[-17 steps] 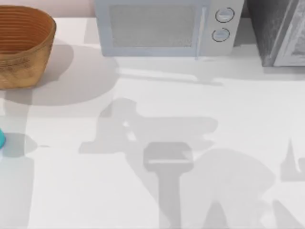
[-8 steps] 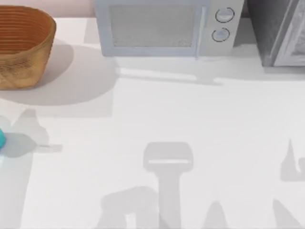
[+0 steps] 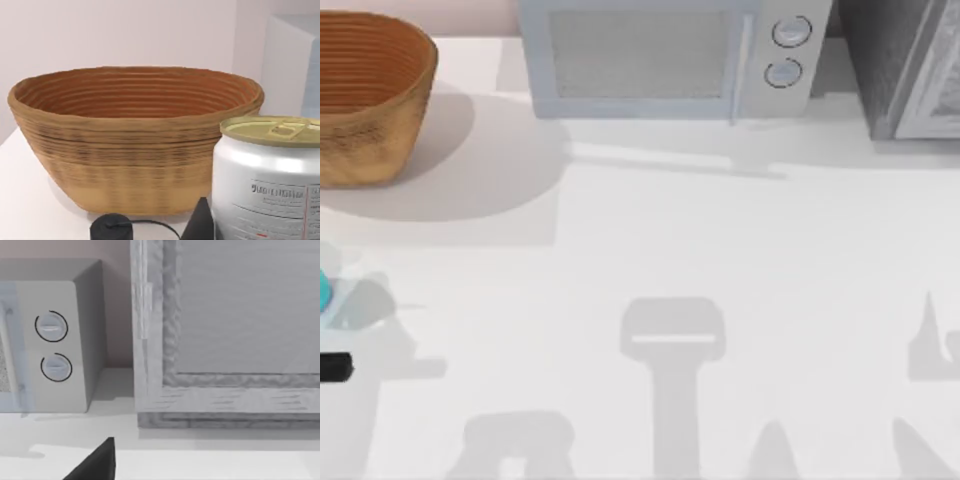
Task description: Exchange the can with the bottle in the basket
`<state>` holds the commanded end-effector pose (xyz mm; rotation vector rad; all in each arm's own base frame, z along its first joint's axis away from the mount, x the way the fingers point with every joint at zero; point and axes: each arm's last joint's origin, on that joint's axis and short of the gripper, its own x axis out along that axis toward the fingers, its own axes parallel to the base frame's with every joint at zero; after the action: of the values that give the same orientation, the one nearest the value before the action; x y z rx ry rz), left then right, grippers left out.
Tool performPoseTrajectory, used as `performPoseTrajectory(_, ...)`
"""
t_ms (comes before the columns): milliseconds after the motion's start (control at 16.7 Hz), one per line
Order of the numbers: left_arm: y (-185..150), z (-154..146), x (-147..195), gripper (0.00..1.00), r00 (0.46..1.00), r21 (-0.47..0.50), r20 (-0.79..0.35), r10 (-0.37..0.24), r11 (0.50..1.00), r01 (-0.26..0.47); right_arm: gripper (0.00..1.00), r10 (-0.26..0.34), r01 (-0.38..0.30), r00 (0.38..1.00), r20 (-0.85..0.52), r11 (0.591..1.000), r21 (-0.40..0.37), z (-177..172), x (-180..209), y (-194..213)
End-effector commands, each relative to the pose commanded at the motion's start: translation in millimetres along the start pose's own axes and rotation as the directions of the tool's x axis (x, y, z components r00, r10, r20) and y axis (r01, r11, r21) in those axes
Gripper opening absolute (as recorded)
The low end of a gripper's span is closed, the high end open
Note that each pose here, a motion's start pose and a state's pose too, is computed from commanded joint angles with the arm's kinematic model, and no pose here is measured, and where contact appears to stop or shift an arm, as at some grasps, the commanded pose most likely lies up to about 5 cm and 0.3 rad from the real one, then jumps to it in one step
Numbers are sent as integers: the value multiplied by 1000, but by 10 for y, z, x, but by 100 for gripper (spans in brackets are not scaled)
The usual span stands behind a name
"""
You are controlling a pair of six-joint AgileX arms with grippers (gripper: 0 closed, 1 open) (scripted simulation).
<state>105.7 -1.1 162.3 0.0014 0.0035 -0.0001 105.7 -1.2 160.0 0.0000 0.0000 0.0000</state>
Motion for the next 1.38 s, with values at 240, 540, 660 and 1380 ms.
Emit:
performPoseTrajectory(240,-1,-23,0,0,1000,-1,3,0,1000,0,100,0,0,1000,0,1000,0,0,0,0)
performPoseTrajectory(540,-6,9,8,0,1000,2,0,-11,1000,11,100,0,0,1000,0,1000,0,0,0,0)
performPoseTrajectory(660,-32,122,29,0,998,4,12,-55,998,55,100,0,0,1000,0,1000,0,0,0,0)
performPoseTrajectory(1380,-401,977,726,0,867,39,73,-493,870,491,100,0,0,1000,0,1000,0,0,0,0)
